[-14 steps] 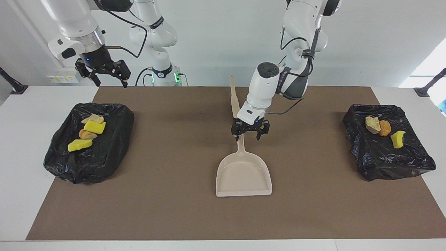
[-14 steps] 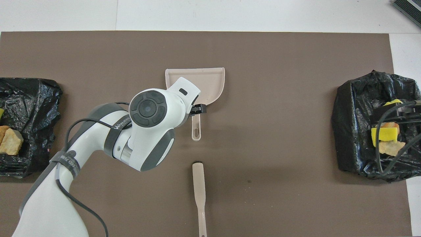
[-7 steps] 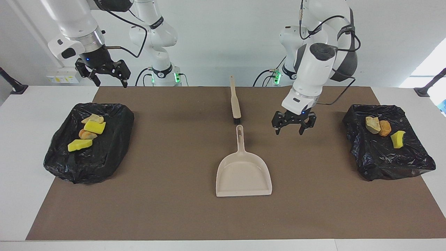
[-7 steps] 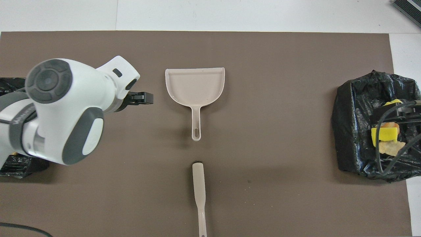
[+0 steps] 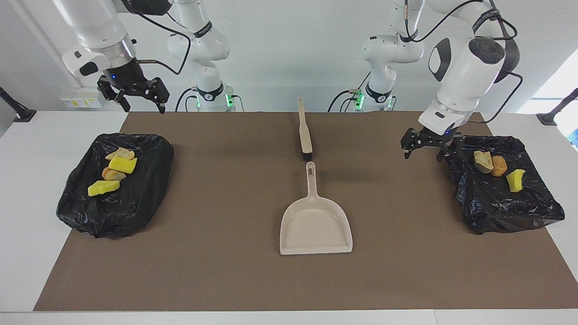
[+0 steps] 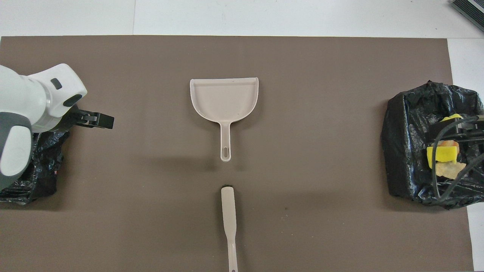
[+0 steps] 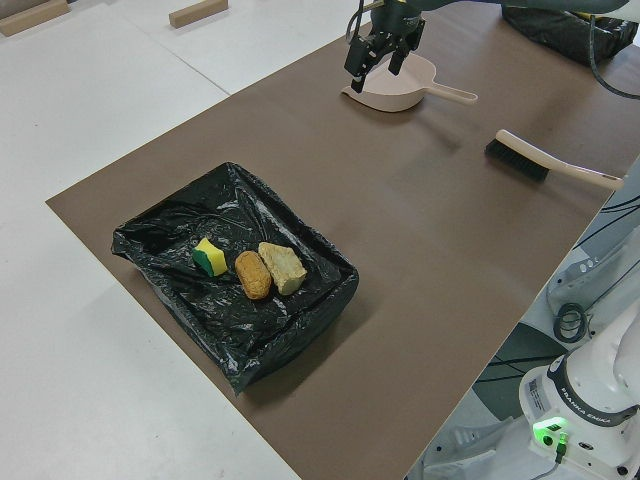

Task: Sweep and dump trash in bin

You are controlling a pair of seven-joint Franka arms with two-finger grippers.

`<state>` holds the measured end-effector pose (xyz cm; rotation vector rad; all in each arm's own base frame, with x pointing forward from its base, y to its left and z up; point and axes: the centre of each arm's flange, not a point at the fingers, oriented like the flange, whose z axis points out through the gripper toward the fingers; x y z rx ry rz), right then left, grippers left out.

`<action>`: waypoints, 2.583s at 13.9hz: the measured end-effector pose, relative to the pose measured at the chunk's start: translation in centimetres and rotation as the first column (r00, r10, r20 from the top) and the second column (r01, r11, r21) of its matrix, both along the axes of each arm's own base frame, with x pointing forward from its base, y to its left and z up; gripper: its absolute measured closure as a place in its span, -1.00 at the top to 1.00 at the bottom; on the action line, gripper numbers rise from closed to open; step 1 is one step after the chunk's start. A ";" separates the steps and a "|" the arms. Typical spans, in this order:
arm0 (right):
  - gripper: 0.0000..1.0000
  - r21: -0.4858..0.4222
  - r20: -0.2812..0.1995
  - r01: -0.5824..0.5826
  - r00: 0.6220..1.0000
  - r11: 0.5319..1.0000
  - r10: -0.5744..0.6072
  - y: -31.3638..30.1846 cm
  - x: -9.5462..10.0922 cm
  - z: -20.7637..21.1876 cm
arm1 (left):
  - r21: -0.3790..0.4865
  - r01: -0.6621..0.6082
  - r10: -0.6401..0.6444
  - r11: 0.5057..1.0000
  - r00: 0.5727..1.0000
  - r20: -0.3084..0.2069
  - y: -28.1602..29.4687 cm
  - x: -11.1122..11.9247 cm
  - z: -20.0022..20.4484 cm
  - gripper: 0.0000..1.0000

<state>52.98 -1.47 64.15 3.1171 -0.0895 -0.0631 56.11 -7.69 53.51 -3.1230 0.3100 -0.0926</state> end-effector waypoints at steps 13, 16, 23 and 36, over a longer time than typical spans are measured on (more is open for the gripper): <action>1.00 0.000 0.000 0.000 1.000 1.000 0.000 0.0 0.0 0.0 | 0.015 -0.015 0.015 1.000 1.000 0.020 2.3 -2.0 11.3 1.00; 1.00 0.000 0.000 0.000 1.000 1.000 0.000 0.0 0.0 0.0 | 0.005 -0.024 0.024 1.000 0.999 0.025 2.4 -2.0 11.4 1.00; 1.00 0.000 0.000 0.000 1.000 1.000 0.000 0.0 0.0 0.0 | -0.040 -0.073 0.074 0.997 0.997 0.031 2.7 -2.7 12.7 1.00; 1.00 0.000 0.000 0.000 1.000 1.000 0.000 0.0 0.0 0.0 | -0.008 -0.061 0.061 0.998 0.997 0.043 2.3 -3.8 13.8 1.00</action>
